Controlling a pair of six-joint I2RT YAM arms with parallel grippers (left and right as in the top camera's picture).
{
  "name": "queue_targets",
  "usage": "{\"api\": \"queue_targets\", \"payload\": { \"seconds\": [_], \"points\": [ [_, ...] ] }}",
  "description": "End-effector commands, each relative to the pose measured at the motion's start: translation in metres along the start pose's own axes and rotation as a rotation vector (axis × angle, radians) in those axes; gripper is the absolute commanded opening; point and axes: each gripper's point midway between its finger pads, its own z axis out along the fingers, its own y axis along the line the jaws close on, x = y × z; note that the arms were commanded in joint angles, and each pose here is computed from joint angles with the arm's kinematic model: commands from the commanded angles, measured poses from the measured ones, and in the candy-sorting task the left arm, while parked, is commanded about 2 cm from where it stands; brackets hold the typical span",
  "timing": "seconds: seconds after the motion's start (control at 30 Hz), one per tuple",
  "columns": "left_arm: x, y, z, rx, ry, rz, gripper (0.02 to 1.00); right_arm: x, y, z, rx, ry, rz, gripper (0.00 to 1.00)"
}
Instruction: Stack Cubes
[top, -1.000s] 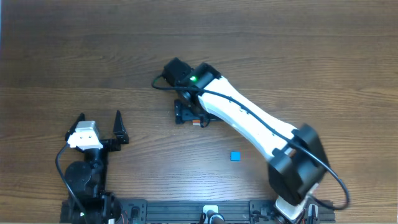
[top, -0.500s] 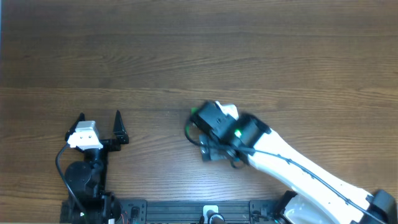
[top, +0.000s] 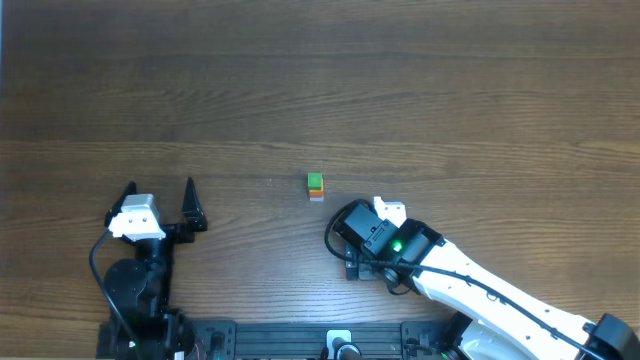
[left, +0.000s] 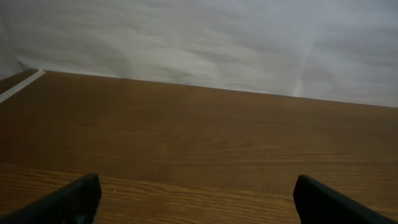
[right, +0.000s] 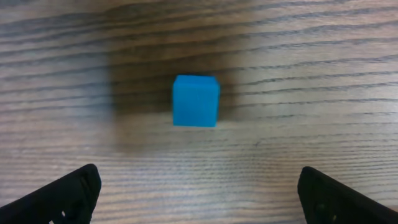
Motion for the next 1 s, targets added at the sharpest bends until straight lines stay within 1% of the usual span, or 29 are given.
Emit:
{"api": "queue_targets", "payload": {
  "seconds": [0.03,0.3,0.53,0.67,0.77,0.93,1.0],
  "points": [
    [0.001,-0.001,0.0,0.008,0.001,0.011,1.0,-0.004,-0.006,0.01,0.035,0.007,0.043,0.993],
    [0.001,-0.001,0.0,0.008,0.001,0.011,1.0,-0.013,-0.007,0.03,0.068,0.034,0.066,0.991],
    [0.001,-0.001,0.0,0.008,0.001,0.01,0.998,-0.019,-0.001,0.04,0.06,0.029,0.039,0.958],
    [0.001,-0.001,0.0,0.008,0.001,0.011,1.0,-0.02,-0.001,0.043,0.064,0.032,0.032,0.958],
    [0.001,-0.001,0.0,0.008,0.001,0.011,1.0,-0.023,0.001,0.046,0.048,0.025,0.018,0.936],
    [0.001,-0.001,0.0,0.008,0.001,0.011,1.0,-0.024,0.011,0.054,-0.021,0.018,-0.018,0.912],
    [0.001,-0.001,0.0,0.008,0.001,0.01,0.998,-0.023,0.009,0.056,-0.024,0.022,-0.011,0.908]
  ]
}}
